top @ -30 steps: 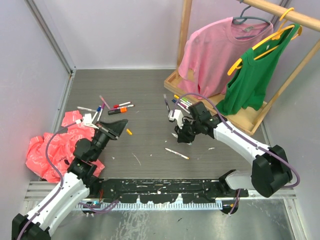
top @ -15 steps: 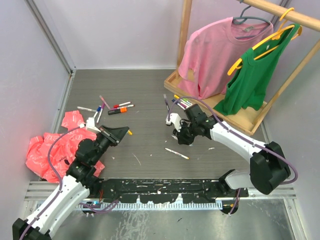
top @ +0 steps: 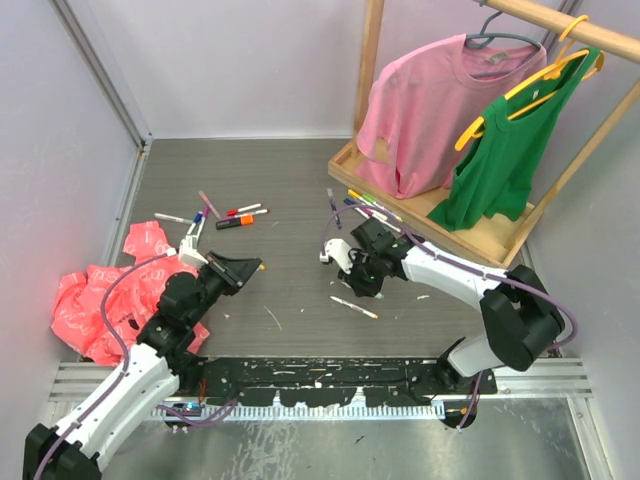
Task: Open the pen caps
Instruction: Place the pen at the center of the board.
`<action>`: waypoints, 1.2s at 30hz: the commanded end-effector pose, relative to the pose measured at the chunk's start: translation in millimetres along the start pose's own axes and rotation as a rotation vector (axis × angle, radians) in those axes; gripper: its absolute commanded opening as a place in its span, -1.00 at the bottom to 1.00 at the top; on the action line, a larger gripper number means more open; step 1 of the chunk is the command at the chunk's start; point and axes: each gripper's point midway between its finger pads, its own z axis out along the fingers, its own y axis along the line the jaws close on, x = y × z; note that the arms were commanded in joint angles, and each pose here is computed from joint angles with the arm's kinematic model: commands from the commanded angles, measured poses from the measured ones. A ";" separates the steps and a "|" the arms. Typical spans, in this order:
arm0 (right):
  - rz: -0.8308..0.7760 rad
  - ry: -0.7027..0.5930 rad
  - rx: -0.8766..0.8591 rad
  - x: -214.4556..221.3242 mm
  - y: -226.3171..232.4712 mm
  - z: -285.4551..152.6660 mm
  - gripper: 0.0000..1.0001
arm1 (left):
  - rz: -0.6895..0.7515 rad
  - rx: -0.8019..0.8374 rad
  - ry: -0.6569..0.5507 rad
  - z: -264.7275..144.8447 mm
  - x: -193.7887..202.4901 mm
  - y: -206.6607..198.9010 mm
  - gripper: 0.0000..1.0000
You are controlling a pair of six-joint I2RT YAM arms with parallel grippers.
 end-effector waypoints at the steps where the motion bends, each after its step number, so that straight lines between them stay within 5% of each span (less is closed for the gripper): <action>1: -0.017 0.018 0.071 -10.7 -12.4 6.1 -0.87 | -0.004 0.014 -0.005 2.6 -4.6 -8.2 -0.97; 36: 0.007 0.098 0.122 -10.0 -20.6 27.9 -0.35 | -0.013 -0.024 0.026 9.3 1.6 -0.2 -0.95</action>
